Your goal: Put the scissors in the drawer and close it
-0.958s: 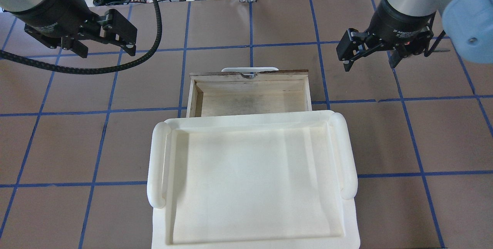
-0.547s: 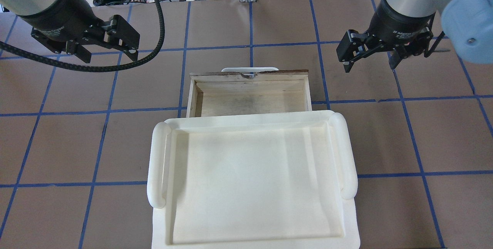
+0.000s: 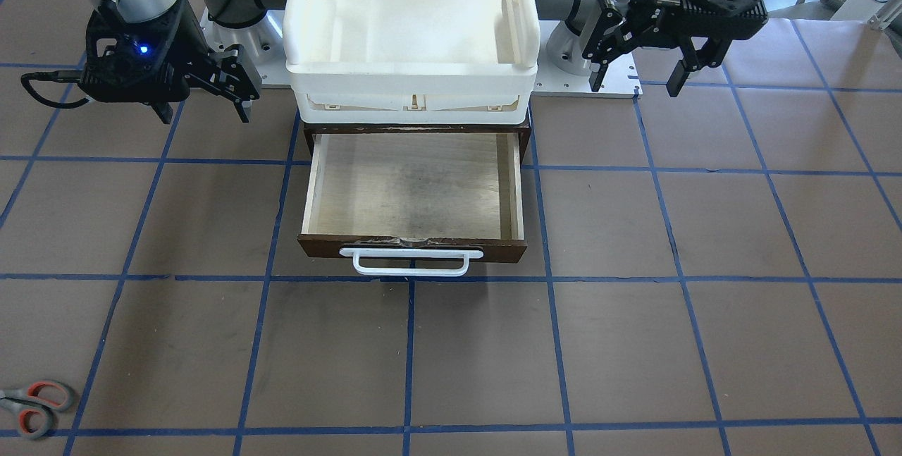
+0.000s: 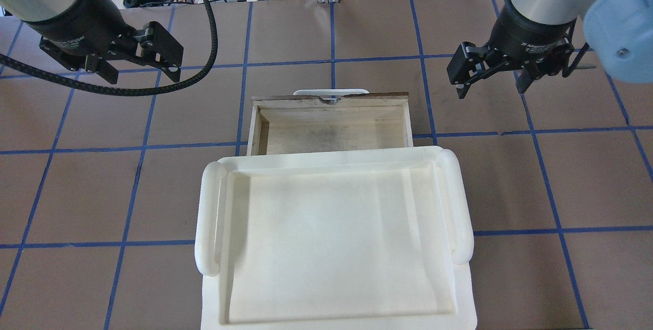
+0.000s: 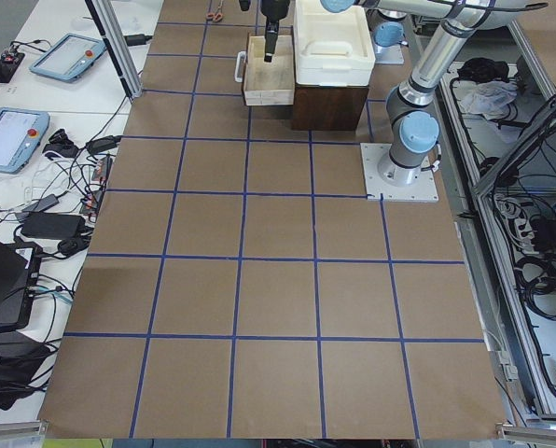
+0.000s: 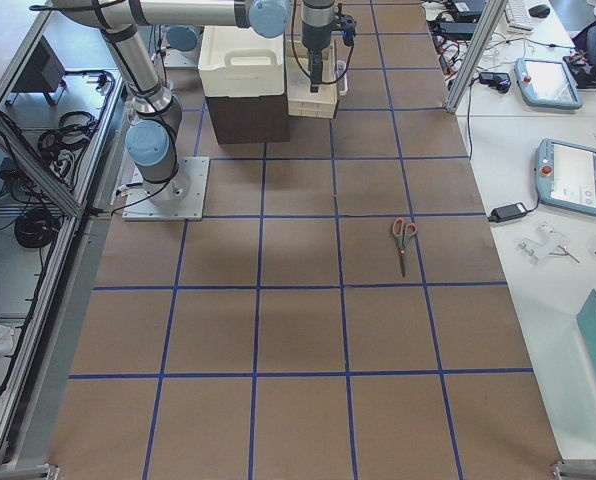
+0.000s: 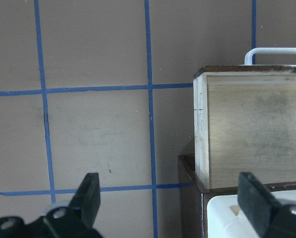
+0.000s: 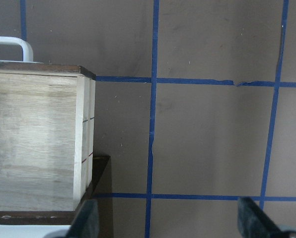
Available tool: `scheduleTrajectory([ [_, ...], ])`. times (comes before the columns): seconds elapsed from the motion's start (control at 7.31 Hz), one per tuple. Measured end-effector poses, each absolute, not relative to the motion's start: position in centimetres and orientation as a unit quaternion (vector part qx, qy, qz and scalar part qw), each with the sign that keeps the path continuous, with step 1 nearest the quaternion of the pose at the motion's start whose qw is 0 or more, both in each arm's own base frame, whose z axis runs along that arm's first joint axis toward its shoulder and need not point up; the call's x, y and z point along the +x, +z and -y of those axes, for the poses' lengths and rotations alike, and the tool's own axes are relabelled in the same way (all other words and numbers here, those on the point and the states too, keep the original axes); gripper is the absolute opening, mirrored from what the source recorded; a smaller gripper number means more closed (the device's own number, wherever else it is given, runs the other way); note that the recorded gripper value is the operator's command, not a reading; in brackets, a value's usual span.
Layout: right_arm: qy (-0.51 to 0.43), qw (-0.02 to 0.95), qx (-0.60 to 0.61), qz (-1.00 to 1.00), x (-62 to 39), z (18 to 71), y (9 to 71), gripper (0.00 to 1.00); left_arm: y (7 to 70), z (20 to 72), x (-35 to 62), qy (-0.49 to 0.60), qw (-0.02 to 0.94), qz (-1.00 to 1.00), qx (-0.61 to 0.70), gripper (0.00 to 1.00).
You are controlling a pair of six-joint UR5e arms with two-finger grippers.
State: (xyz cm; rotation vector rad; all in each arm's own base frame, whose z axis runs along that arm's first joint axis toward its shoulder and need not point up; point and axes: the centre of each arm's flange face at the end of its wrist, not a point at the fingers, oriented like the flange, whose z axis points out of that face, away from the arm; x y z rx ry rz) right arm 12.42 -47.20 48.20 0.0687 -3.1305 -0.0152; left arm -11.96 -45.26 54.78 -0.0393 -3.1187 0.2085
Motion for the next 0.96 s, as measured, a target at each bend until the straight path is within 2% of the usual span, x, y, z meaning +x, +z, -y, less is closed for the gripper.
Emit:
scheduleTrajectory([
  [0.96, 0.001, 0.003, 0.025, 1.000, 12.33, 47.46, 48.20, 1.00, 54.52, 45.52, -12.07, 0.064, 0.013, 0.998, -0.014, 1.00],
])
